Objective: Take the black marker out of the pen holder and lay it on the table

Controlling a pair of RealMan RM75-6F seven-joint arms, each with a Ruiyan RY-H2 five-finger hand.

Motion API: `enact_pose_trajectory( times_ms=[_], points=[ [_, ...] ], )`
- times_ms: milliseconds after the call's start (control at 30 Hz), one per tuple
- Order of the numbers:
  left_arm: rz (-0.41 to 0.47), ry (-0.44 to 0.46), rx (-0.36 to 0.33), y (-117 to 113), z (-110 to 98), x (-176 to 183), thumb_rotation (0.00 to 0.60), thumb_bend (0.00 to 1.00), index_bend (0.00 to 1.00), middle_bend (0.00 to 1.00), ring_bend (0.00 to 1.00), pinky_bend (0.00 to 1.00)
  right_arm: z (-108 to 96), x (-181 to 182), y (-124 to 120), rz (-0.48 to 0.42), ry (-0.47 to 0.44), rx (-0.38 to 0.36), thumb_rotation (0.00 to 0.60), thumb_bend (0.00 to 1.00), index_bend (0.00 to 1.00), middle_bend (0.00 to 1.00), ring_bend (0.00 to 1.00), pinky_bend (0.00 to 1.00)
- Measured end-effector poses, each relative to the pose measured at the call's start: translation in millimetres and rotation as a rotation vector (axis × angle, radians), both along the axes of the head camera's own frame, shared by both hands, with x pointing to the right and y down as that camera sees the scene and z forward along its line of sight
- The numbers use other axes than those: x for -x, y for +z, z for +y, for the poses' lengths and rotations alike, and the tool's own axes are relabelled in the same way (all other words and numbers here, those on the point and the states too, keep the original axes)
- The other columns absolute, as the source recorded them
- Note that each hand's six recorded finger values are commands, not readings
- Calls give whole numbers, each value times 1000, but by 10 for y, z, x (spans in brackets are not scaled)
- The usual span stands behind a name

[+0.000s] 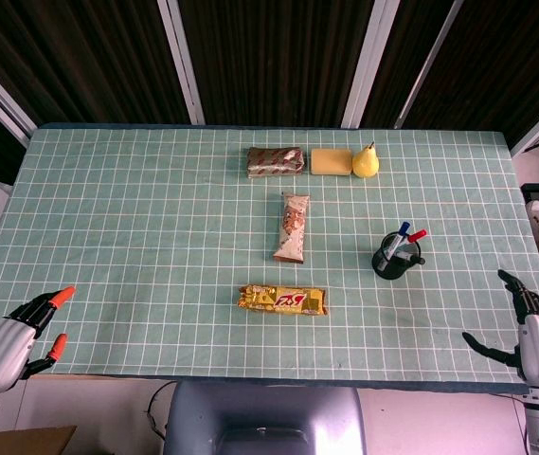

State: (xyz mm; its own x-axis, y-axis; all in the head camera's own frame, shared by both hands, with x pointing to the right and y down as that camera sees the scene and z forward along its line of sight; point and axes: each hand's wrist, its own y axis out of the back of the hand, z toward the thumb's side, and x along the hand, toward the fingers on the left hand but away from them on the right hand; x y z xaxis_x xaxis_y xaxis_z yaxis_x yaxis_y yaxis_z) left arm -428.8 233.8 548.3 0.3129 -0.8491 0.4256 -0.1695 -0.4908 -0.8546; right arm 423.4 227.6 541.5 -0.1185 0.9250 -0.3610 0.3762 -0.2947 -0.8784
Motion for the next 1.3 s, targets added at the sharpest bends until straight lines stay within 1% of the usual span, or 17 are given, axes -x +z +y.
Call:
enact_pose_trajectory(
  times_ms=[133,267,367,467,567,600,633,667,700,767,800,833,900,933,967,1067,1300],
  points=[
    [-7,0,0,7,0,-4,600,502,102,158,182,373,-10,14,8,0,-10,6,600,141,233,261,248,300],
    [-5,2,-19,-21,-2,-18,600,502,102,158,180,373,-9,24,-2,-8,-12,5,600,141,232,261,248,300],
    [-9,3,-9,2,5,-17,600,503,102,159,180,376,-19,24,-32,-8,-19,-5,600,140,233,261,248,300],
    [-6,-2,-13,-10,3,-10,600,503,102,158,180,377,-33,22,-56,8,-24,-23,600,141,239,261,249,300],
    [1,-3,-18,-33,15,-4,600,502,102,158,179,376,-67,39,-70,22,-36,-33,600,141,262,279,321,317],
    [2,1,-19,-38,19,-6,600,502,102,158,180,376,-91,44,-77,32,-44,-37,600,140,271,312,372,348],
    [3,4,-19,-38,22,-7,600,501,102,158,179,376,-113,46,-82,42,-51,-38,600,140,282,366,431,400],
    [4,6,-18,-36,22,-9,600,502,102,158,180,376,-139,47,-85,53,-58,-40,600,140,304,453,519,483],
    [6,7,-14,-29,22,-9,600,502,102,158,180,377,-181,46,-88,71,-67,-42,600,140,316,491,563,525],
    [5,7,-6,-14,17,-8,600,502,102,158,180,377,-264,48,-89,101,-83,-47,600,141,381,652,758,702],
    [4,8,-1,-4,15,-7,600,502,102,159,180,378,-340,55,-90,122,-95,-55,600,141,408,699,816,757],
    [3,8,3,-1,14,-8,600,502,102,159,180,378,-405,63,-89,137,-105,-65,600,140,453,780,901,839],
    [6,7,1,-11,14,-11,600,503,102,159,180,378,-556,78,-75,168,-129,-86,600,140,504,862,972,921],
    [7,7,-3,-19,14,-13,600,503,102,158,180,378,-618,82,-62,181,-139,-92,600,140,529,908,995,966],
    [8,8,-8,-27,14,-12,600,503,102,158,180,378,-675,88,-44,191,-150,-94,600,141,541,927,1000,983],
    [7,10,-9,-27,25,-11,600,502,102,157,180,378,-819,124,38,207,-181,-75,600,141,572,987,1000,1000],
    [-1,13,3,2,18,-23,600,503,102,158,180,379,-1101,263,308,206,-264,31,600,160,598,1000,1000,1000]
  ],
)
